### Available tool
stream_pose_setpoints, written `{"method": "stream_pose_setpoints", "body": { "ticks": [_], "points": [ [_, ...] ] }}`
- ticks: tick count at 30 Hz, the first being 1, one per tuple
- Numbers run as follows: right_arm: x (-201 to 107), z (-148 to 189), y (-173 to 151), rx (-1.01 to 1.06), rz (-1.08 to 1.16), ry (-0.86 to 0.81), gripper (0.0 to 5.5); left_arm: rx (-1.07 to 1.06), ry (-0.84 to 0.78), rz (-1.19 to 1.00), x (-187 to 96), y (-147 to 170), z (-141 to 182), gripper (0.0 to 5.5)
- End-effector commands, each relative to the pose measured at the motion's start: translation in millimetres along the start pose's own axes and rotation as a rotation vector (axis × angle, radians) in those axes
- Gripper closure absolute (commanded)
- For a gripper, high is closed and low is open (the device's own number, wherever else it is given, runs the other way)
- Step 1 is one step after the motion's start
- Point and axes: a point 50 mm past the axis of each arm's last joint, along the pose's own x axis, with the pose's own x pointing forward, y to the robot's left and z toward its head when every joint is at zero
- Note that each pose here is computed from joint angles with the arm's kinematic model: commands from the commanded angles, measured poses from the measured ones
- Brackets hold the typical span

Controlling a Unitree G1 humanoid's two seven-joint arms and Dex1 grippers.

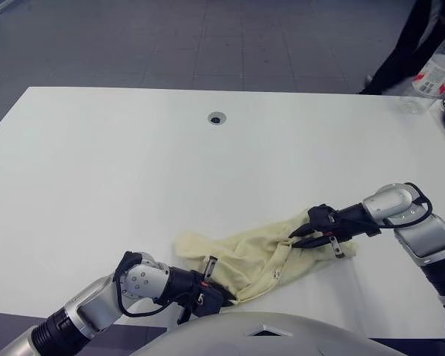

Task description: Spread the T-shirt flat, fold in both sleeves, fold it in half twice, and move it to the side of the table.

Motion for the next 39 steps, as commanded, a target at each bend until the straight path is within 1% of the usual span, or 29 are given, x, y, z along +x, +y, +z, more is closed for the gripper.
{"method": "stream_pose_setpoints", "body": {
  "ticks": [1, 2, 6, 8, 9, 11, 15, 17, 20, 25, 30, 32, 34, 36, 39],
  "points": [
    [-23, -7, 12, -0.026, -0.096, 0.042, 5.42, -0.174, 0.457, -0.083, -30, -27, -70, 5.5],
    [-25, -9, 17, -0.027, -0.104, 0.04, 5.5, -0.175, 0.463, -0.079, -31, -27, -71, 5.5],
    [-27, -7, 35, -0.052, -0.157, 0.026, 5.5, -0.172, 0.481, -0.063, -34, -28, -73, 5.5],
    [-23, -4, 37, -0.064, -0.238, 0.007, 5.5, -0.168, 0.475, -0.053, -34, -27, -73, 5.5],
    [-21, -2, 38, -0.07, -0.28, -0.008, 5.21, -0.165, 0.472, -0.048, -34, -26, -72, 5.5],
    [-16, 0, 44, -0.114, -0.326, -0.013, 4.9, -0.157, 0.47, -0.045, -35, -25, -71, 5.5],
    [-6, 2, 63, -0.09, -0.301, -0.02, 4.25, -0.141, 0.483, -0.038, -39, -22, -71, 5.5],
    [-1, 8, 70, -0.06, -0.31, -0.06, 3.92, -0.123, 0.492, -0.033, -40, -20, -72, 5.5],
    [6, 16, 76, -0.023, -0.315, -0.098, 3.39, -0.087, 0.488, -0.025, -40, -16, -70, 5.5],
    [7, 15, 79, -0.006, -0.312, -0.077, 2.52, -0.027, 0.495, -0.025, -38, -14, -66, 5.5],
    [-16, 24, 66, -0.035, -0.336, -0.102, 1.47, -0.026, 0.512, -0.021, -37, -14, -68, 5.5],
    [-26, 26, 55, -0.03, -0.354, -0.116, 1.18, -0.026, 0.514, -0.019, -37, -14, -68, 5.5],
    [-32, 28, 39, 0.017, -0.359, -0.173, 0.92, -0.027, 0.513, -0.015, -35, -15, -68, 5.5],
    [-34, 27, 25, 0.078, -0.318, -0.215, 0.61, -0.027, 0.514, -0.01, -34, -14, -68, 5.5],
    [-35, 16, 11, 0.144, -0.282, -0.171, 0.13, -0.002, 0.518, -0.014, -33, -9, -68, 5.5]
  ]
}}
